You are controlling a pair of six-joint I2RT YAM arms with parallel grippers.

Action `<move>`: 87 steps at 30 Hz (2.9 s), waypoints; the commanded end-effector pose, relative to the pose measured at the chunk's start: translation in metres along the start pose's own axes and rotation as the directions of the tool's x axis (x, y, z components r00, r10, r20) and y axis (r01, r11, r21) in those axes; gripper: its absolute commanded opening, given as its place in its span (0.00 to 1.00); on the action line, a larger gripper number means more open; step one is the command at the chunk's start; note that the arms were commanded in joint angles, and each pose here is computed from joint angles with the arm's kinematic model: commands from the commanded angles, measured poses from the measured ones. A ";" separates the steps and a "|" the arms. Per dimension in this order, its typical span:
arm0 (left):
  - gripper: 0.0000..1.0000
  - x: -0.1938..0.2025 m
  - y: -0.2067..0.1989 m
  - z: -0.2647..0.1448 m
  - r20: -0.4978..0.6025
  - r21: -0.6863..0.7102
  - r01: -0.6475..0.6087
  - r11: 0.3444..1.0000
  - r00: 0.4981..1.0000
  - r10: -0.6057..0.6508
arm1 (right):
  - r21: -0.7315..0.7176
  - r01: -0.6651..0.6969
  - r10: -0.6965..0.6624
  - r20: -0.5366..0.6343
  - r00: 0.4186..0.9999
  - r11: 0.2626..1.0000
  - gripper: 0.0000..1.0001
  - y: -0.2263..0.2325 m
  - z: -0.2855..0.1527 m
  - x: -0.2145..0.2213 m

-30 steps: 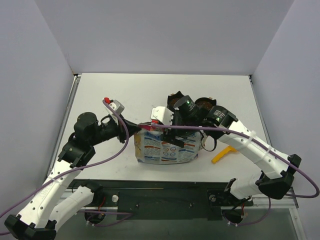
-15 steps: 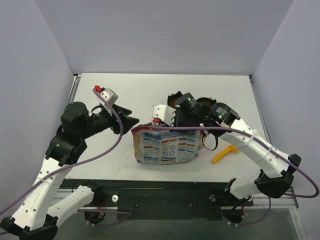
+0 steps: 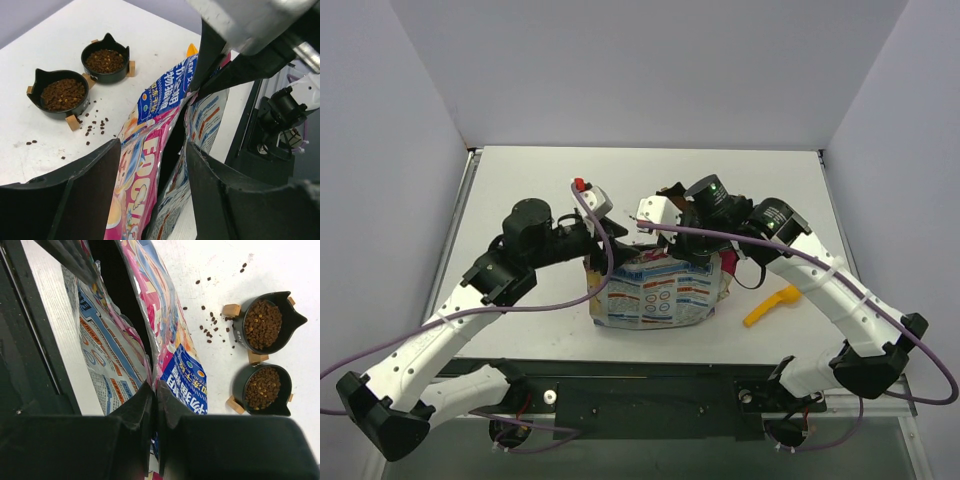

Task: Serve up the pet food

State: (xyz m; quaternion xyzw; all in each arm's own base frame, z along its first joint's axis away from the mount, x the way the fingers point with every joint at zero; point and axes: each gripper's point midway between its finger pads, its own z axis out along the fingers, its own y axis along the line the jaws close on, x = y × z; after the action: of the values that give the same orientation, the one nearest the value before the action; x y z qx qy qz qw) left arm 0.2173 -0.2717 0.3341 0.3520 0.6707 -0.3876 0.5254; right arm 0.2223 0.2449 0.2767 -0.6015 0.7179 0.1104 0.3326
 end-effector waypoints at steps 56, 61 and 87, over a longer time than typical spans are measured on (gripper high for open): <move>0.14 0.037 0.010 -0.011 -0.165 -0.046 -0.190 0.981 0.970 0.180 | 0.124 -0.047 0.025 0.177 0.984 0.991 0.00 0.003 -0.011 -0.003; 0.00 0.034 0.009 -0.019 -0.168 -0.005 -0.165 0.986 0.972 0.162 | 0.148 -0.043 0.020 0.153 0.988 0.988 0.00 -0.004 -0.012 0.005; 0.00 0.001 -0.003 -0.022 -0.042 0.047 -0.050 0.998 0.998 0.052 | 0.075 0.066 -0.079 0.185 0.980 0.995 0.45 0.024 0.015 -0.034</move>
State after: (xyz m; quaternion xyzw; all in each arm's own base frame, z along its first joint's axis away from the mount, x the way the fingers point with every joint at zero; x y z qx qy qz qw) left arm 0.2082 -0.2447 0.2996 0.4018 0.6976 -0.3320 0.4915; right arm 0.2108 0.2632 0.2704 -0.5914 0.6838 0.1155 0.4115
